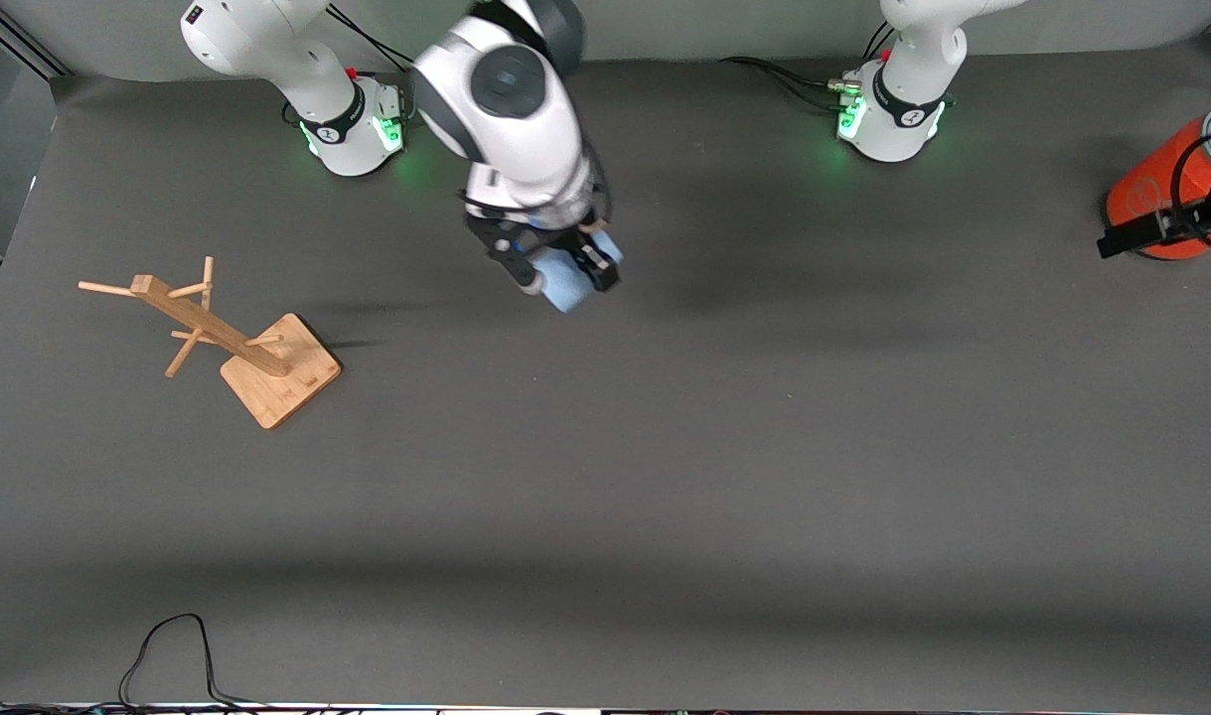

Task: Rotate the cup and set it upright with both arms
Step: 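Pull the cup off the peg and carry it to mid-table, then lower the cup onto the table while the left gripper approaches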

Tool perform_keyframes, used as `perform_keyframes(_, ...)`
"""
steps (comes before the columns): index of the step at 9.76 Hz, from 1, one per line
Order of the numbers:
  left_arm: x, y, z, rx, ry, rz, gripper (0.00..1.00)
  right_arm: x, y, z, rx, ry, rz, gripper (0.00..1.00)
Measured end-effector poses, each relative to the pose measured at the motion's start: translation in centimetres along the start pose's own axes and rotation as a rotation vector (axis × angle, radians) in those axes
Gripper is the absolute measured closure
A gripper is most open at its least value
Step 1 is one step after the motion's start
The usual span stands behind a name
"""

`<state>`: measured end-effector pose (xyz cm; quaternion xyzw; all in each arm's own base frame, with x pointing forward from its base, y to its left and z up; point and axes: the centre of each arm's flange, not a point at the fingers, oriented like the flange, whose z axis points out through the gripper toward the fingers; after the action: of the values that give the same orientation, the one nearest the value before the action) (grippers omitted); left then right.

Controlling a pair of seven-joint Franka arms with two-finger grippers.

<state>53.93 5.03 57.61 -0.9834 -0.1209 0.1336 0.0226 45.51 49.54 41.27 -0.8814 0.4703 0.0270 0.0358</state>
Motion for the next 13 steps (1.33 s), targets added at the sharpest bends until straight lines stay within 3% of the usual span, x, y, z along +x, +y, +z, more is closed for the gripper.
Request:
perform_keyframes(2,2.4,-0.3,2.9,0.035,-0.055,-0.057,0.00,-1.2,-1.7,5.4,0.033,0.005,0.133,0.19)
perform_keyframes(4,4.4,-0.2,5.7,0.045,-0.106,-0.195,0.00,-4.4,-1.7,11.6,0.053,0.007,0.245,0.19)
perform_keyframes(7,6.4,1.8,9.3,0.060,-0.170,-0.218,0.00,-8.3,0.0,19.2,0.023,0.043,0.346,0.19)
perform_keyframes(10,6.2,10.2,11.8,0.110,-0.185,-0.142,0.00,-7.3,-0.8,19.5,0.075,0.142,0.266,0.19)
perform_keyframes(13,3.3,18.5,12.3,0.162,-0.164,-0.063,0.00,-7.6,-1.2,18.8,0.100,0.169,0.178,0.19)
